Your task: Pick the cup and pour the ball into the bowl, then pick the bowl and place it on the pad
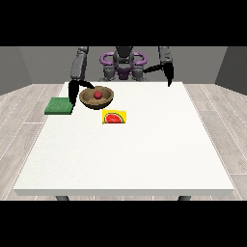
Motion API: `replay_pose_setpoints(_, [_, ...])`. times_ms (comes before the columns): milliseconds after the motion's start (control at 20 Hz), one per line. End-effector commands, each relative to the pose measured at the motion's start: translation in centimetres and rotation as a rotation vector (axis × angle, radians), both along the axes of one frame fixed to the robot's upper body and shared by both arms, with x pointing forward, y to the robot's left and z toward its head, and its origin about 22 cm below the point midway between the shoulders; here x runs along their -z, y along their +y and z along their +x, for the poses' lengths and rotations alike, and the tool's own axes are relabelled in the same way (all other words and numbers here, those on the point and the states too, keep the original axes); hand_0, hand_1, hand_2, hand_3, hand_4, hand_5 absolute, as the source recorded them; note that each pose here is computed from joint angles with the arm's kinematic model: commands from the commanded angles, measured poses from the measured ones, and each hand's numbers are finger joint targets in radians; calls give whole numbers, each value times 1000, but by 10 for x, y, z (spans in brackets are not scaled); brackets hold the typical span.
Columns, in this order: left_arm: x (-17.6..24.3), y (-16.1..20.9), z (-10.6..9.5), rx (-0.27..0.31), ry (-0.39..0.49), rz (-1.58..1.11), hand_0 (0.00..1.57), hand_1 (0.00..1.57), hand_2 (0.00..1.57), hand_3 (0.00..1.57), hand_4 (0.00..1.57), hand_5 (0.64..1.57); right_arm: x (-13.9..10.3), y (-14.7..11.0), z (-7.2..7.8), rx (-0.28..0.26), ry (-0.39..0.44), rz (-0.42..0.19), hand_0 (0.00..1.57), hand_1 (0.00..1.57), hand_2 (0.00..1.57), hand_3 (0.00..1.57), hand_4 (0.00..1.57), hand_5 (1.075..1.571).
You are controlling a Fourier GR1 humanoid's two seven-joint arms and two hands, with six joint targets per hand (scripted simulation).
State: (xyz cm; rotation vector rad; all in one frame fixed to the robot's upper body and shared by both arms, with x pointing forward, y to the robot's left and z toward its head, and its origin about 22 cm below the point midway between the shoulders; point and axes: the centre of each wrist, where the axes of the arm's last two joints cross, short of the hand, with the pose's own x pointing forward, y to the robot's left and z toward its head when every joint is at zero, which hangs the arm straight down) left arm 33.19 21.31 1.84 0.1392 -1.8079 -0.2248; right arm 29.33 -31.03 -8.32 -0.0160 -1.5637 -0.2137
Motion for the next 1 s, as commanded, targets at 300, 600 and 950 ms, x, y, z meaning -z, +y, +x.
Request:
replay_pose_setpoints(300, [-3,33,-5,0,-33,-15,0,0,0,0,0,1565,21,32,7,-10,-4,1,0,0,0,0,64,1562])
replay_pose_setpoints(600, [-27,10,-2,67,-90,2,0,0,0,0,339,1570,55,3,-39,210,286,-154,1571,1571,1571,479,785,1491])
replay_pose_setpoints(950, [-30,11,4,94,-84,-21,0,0,0,0,762,1507,39,-15,-40,281,322,-513,1571,1571,1571,1397,916,1565])
